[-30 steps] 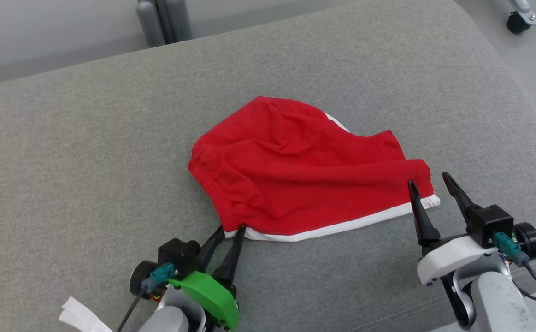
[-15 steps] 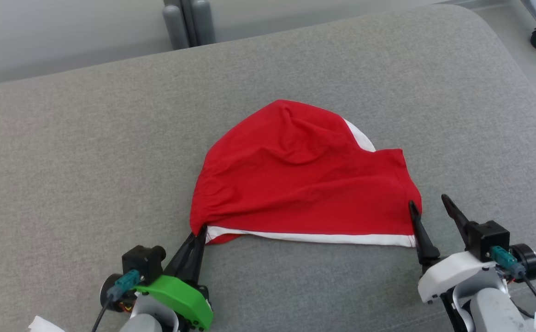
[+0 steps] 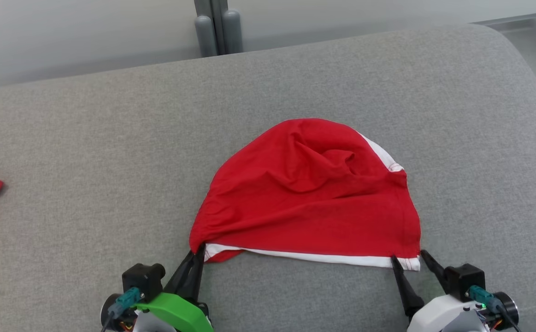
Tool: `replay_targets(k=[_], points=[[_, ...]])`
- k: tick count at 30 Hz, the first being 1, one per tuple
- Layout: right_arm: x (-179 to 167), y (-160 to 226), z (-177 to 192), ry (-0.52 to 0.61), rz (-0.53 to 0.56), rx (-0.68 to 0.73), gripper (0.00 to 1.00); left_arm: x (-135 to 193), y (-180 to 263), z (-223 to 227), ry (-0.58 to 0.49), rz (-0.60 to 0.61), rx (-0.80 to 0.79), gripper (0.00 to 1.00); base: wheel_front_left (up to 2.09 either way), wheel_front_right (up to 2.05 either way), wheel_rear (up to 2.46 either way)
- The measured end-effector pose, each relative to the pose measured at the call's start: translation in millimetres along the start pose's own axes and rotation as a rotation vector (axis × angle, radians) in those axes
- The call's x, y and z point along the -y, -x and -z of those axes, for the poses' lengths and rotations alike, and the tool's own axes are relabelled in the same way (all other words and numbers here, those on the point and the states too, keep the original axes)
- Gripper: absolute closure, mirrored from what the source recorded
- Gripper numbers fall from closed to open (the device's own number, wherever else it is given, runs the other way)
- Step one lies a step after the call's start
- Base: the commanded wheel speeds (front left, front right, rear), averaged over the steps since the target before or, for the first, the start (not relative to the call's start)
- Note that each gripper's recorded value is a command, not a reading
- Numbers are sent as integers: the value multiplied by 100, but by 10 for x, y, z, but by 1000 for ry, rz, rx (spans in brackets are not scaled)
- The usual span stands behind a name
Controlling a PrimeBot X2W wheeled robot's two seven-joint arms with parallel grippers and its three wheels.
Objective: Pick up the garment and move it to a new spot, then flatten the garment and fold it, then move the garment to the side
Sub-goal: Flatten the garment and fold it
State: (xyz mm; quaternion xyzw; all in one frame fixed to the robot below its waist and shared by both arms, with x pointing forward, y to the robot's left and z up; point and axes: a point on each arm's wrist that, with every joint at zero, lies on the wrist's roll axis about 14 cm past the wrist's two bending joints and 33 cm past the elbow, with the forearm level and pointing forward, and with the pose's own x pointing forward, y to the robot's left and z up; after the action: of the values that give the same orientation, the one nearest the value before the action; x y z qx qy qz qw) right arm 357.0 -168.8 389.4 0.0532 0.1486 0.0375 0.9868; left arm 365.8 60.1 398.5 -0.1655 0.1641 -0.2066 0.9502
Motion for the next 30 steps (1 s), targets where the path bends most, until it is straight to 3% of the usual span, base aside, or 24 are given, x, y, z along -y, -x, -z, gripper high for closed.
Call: replay_targets(k=[4, 5, 7, 8, 9, 13, 20, 25, 30], points=[[11, 63, 105, -10, 6, -29, 0, 24, 8, 6, 0, 5, -1, 100, 0, 0, 0], [11, 66, 113, -11, 7, -32, 13, 35, 9, 12, -1, 8, -3, 100, 0, 0, 0], [8, 70, 134, -18, 7, -38, 54, 61, 14, 27, -4, 16, -7, 100, 0, 0, 0], [9, 69, 142, -20, 8, -41, 64, 71, 19, 38, -5, 19, -11, 100, 0, 0, 0], [6, 66, 154, -20, 7, -45, 100, 75, 23, 45, -6, 21, -13, 100, 0, 0, 0], [-7, 28, 120, -35, 3, -36, 100, 86, 58, 83, -12, 26, -24, 100, 0, 0, 0], [-56, -54, -363, -52, -13, 117, 100, 172, 168, 90, -29, 67, -29, 100, 0, 0, 0], [-141, -112, -1067, -71, -47, 328, 100, 308, 171, -187, -96, 151, 35, 100, 0, 0, 0], [-200, -57, -1882, -64, -80, 565, 100, 417, 100, -849, -162, 231, 191, 100, 0, 0, 0]])
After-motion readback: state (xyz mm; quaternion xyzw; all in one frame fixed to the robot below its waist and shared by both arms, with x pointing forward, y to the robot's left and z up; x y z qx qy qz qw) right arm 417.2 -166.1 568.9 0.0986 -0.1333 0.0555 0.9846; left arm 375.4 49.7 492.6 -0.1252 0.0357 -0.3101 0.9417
